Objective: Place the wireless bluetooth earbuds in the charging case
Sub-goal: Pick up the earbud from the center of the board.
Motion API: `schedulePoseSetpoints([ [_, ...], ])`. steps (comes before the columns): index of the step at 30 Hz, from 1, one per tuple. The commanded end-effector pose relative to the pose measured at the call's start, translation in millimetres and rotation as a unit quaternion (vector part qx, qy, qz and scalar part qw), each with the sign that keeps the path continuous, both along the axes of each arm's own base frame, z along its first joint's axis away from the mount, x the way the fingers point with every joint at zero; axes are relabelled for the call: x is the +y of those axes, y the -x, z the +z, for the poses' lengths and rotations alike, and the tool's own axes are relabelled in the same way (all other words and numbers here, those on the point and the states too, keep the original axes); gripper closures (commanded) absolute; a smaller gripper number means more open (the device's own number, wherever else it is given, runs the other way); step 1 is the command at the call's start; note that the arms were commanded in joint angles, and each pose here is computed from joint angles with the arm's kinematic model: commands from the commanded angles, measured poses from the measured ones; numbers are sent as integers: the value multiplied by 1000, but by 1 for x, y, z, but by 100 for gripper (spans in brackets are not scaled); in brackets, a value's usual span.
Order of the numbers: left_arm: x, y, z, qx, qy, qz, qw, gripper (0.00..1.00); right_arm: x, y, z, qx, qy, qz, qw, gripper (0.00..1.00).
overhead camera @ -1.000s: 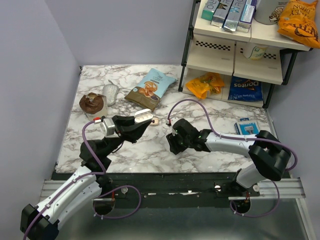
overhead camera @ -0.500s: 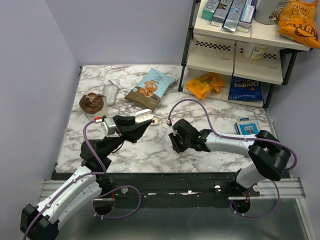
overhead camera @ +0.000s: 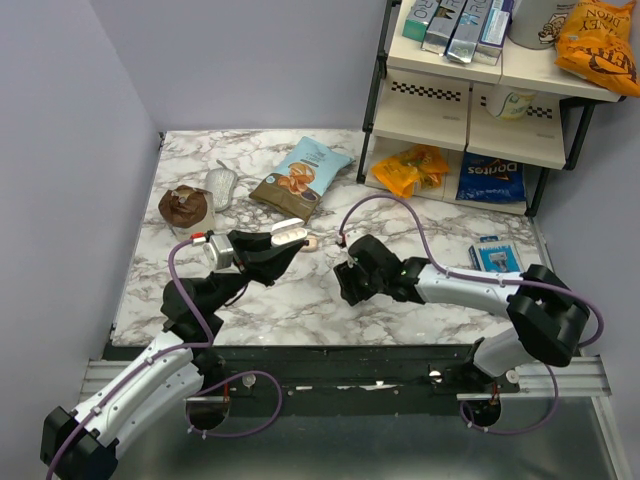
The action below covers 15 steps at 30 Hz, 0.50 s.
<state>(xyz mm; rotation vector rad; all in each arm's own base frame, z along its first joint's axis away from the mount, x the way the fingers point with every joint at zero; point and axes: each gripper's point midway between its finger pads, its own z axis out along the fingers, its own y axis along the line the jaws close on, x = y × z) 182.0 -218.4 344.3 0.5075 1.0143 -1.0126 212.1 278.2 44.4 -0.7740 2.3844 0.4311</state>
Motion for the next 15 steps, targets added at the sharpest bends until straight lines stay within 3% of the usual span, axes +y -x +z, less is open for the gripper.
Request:
schedulePoseSetpoints([
  [1, 2, 0, 10, -13, 9, 6, 1000, 100, 5, -9, 15, -11, -13, -10, 1000, 36],
  [6, 2, 0, 8, -10, 7, 6, 1000, 100, 12, -8, 15, -6, -17, 3, 1000, 44],
  [15, 2, -1, 6, -7, 7, 6, 1000, 100, 21, 4, 7, 28, -32, 25, 999, 45],
])
